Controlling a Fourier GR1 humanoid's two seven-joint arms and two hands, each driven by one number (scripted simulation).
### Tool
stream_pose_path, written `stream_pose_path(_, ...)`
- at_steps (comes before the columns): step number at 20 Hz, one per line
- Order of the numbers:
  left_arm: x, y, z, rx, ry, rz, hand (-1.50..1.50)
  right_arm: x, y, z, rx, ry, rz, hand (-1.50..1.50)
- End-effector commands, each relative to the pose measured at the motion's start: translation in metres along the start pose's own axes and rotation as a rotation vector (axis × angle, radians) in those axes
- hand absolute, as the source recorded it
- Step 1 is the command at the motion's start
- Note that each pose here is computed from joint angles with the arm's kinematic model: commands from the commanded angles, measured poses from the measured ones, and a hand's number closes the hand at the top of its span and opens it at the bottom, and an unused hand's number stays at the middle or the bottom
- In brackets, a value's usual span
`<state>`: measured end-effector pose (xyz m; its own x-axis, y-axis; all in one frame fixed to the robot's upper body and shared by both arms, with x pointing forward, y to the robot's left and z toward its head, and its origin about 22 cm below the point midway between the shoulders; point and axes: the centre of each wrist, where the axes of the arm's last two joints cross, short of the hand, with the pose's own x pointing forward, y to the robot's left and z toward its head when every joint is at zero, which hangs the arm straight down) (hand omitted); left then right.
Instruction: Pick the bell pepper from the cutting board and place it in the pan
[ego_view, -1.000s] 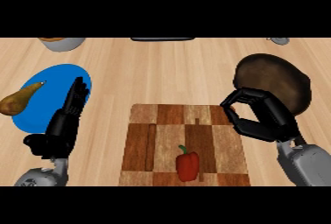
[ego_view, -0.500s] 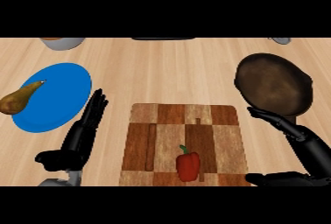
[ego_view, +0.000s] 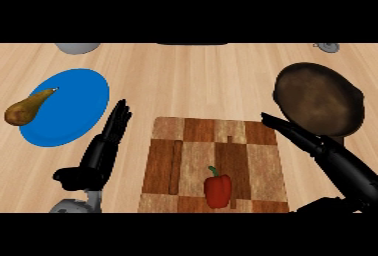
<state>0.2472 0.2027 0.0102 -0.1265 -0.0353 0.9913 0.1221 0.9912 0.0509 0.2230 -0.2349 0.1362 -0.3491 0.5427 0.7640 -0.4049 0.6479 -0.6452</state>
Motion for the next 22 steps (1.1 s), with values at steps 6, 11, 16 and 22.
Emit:
stream_pose_path(6, 0.001, 0.008, -0.005, -0.018, 0.008, -0.003, 0.0, 0.022, 0.046, -0.036, 0.317, 0.172, 0.345, -1.5)
stream_pose_path(11, -0.015, -0.01, 0.008, -0.005, 0.005, 0.01, 0.0, 0.03, 0.088, -0.057, 0.383, 0.215, 0.453, -1.5)
stream_pose_path(16, -0.002, -0.001, 0.006, 0.004, -0.006, 0.001, 0.0, 0.024, 0.096, -0.064, 0.434, 0.262, 0.443, -1.5)
stream_pose_path(22, -0.003, -0.011, 0.006, -0.008, -0.004, 0.02, 0.0, 0.013, 0.1, -0.07, 0.444, 0.293, 0.454, -1.5)
